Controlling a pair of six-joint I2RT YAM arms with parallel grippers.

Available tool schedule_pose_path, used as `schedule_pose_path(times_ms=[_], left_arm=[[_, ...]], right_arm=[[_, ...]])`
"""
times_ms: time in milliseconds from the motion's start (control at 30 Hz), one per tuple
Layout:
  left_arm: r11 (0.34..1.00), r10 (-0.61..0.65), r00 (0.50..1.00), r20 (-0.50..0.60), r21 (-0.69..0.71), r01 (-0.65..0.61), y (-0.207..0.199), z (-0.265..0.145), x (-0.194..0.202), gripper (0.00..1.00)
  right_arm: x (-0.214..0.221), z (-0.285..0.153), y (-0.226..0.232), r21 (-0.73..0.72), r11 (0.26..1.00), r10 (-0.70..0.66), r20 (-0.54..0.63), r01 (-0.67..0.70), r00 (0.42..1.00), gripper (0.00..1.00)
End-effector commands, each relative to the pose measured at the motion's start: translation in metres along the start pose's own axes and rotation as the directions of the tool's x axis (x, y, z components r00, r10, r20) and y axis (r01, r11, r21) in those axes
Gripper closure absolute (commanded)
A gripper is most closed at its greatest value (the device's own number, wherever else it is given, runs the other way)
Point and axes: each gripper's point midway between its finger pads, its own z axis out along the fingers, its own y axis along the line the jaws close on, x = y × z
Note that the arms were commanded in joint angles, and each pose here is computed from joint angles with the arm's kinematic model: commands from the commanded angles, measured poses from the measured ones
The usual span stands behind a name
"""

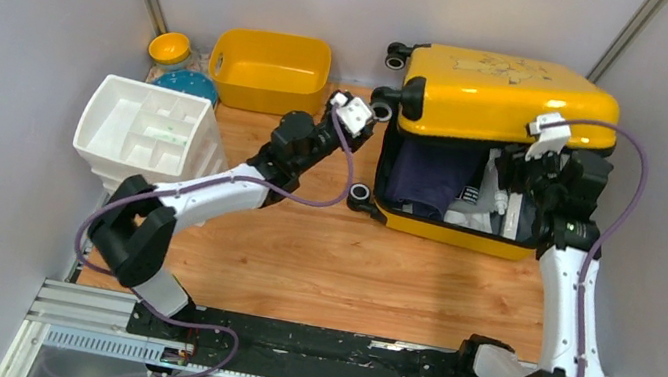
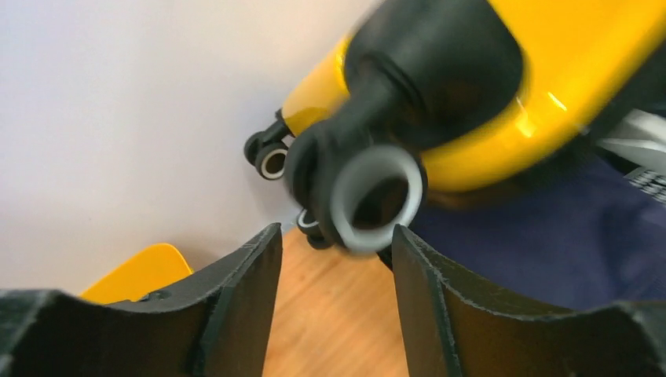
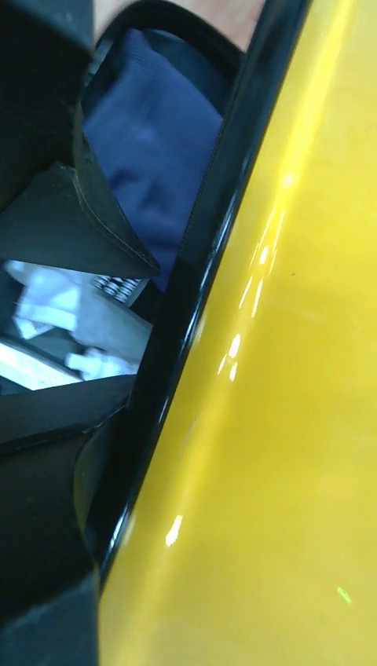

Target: Open, take out, and arrange the luggage

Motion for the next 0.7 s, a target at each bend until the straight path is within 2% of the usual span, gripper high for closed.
schedule_pose_path(times_ms=[0,33,67,100,133,200,233,333,367,433,500,667], left_arm=[[0.971,-0.199,0.980,-0.015,0.135,0.199,-0.006,-0.049,-0.028,0.35],[0.951,-0.192,0.981,-0.017,0.245,0.191,-0.022,-0.061,-0.030,0.22],[0.938,-0.174,0.985,-0.015,0.301,0.170,-0.029,-0.079,-0.032,0.18],[0.922,-0.124,0.992,-0.039,0.364,0.129,-0.039,-0.091,-0.022,0.18],[0.865,-0.105,0.994,-0.025,0.490,0.104,-0.060,-0.105,-0.024,0.19],[0.771,-0.035,0.998,-0.046,0.634,0.056,-0.085,-0.126,-0.011,0.20],[0.699,-0.045,0.998,-0.038,0.712,0.059,-0.101,-0.135,-0.013,0.21],[0.578,-0.048,0.992,-0.114,0.807,0.121,-0.129,-0.127,-0.007,0.22],[0.564,-0.020,0.994,-0.107,0.820,0.099,-0.136,-0.109,-0.003,0.22],[0.513,0.011,0.988,-0.151,0.849,0.124,-0.164,-0.099,0.013,0.23],[0.486,0.045,0.993,-0.112,0.871,0.077,-0.177,-0.083,0.008,0.23],[0.425,0.036,0.993,-0.116,0.901,0.090,-0.215,-0.051,0.016,0.23]], right_arm=[[-0.101,0.016,-0.059,0.205,0.979,-0.067,0.237,0.018,0.969,0.45],[-0.111,0.018,-0.063,0.213,0.977,-0.080,0.257,0.025,0.963,0.45],[-0.117,0.021,-0.064,0.211,0.977,-0.083,0.268,0.025,0.960,0.45],[-0.128,0.026,-0.070,0.220,0.975,-0.088,0.282,0.025,0.955,0.45],[-0.136,0.027,-0.072,0.223,0.974,-0.093,0.298,0.026,0.950,0.45],[-0.149,0.035,-0.072,0.211,0.977,-0.102,0.315,0.035,0.944,0.44],[-0.154,0.038,-0.073,0.211,0.977,-0.106,0.319,0.038,0.942,0.44],[-0.171,0.049,-0.079,0.219,0.975,-0.125,0.347,0.049,0.929,0.43],[-0.172,0.052,-0.081,0.220,0.974,-0.130,0.345,0.055,0.929,0.43],[-0.176,0.060,-0.087,0.235,0.970,-0.146,0.349,0.065,0.926,0.42],[-0.175,0.069,-0.092,0.244,0.967,-0.160,0.340,0.078,0.927,0.41],[-0.176,0.088,-0.105,0.264,0.961,-0.173,0.329,0.085,0.928,0.40]])
